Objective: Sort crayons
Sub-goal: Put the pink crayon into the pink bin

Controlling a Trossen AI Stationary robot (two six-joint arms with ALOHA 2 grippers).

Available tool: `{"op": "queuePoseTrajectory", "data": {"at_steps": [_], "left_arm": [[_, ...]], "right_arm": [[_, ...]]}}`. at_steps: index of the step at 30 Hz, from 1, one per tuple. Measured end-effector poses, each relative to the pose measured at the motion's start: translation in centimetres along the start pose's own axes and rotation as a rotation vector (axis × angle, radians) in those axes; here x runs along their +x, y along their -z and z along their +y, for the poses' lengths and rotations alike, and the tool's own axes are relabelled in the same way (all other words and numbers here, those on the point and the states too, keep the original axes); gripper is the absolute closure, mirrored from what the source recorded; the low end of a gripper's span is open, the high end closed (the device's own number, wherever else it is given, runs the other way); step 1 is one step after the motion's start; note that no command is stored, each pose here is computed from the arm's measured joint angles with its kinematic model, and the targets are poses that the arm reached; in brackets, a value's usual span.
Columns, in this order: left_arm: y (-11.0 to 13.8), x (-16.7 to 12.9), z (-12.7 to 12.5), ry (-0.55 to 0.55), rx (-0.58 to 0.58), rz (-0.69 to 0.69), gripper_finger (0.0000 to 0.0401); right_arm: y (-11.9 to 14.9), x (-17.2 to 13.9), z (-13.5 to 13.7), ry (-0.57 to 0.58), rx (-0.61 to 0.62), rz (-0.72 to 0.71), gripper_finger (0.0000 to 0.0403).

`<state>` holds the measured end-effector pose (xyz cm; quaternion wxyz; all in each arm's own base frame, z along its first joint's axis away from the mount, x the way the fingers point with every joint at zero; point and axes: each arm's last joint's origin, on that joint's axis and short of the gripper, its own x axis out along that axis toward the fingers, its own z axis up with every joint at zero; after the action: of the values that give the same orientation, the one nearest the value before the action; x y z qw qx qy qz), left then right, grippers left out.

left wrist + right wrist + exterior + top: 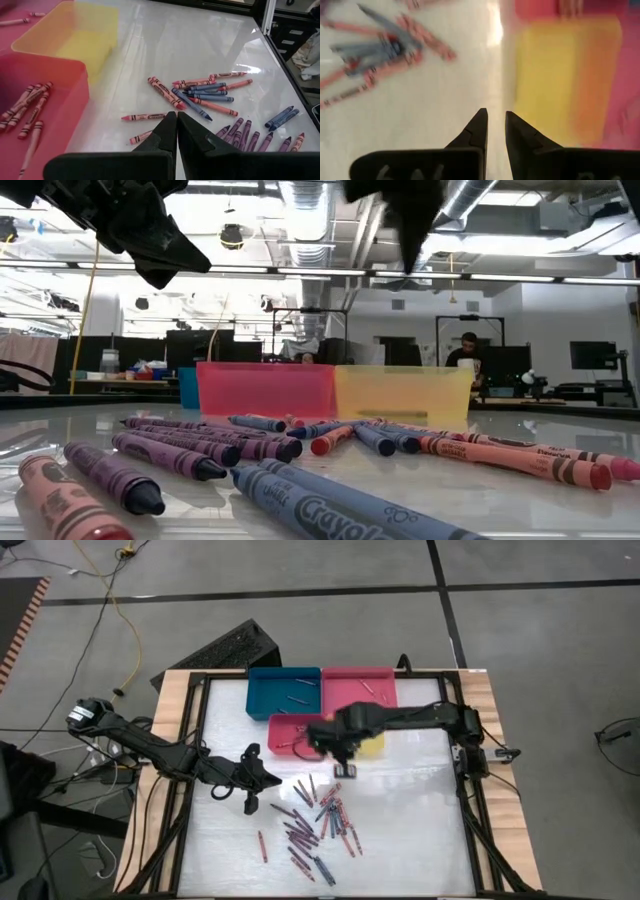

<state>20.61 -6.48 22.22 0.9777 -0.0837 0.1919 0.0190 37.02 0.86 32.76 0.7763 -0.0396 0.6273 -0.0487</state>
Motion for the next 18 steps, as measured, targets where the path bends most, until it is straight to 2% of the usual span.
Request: {"op": "queuePoseTrajectory", "data": {"at_steps": [4,11,18], "left_arm": [[0.0,0.0,0.0,0.000,0.007,0.003,0.0401],[0.1,0.0,0.0,0.000,0.008,0.005,0.0401],[-0.1,0.0,0.0,0.003,0.003,-0.013,0.0401]], "right_arm": [[2.3,-1.8,3.0,0.068,0.088,0.106,0.0342],[4.4,-2.8,10.9,0.121,0.257,-0.018,0.0342],[7.4,-1.5,16.9,0.193,0.488,-0.141,0.0342]]}}
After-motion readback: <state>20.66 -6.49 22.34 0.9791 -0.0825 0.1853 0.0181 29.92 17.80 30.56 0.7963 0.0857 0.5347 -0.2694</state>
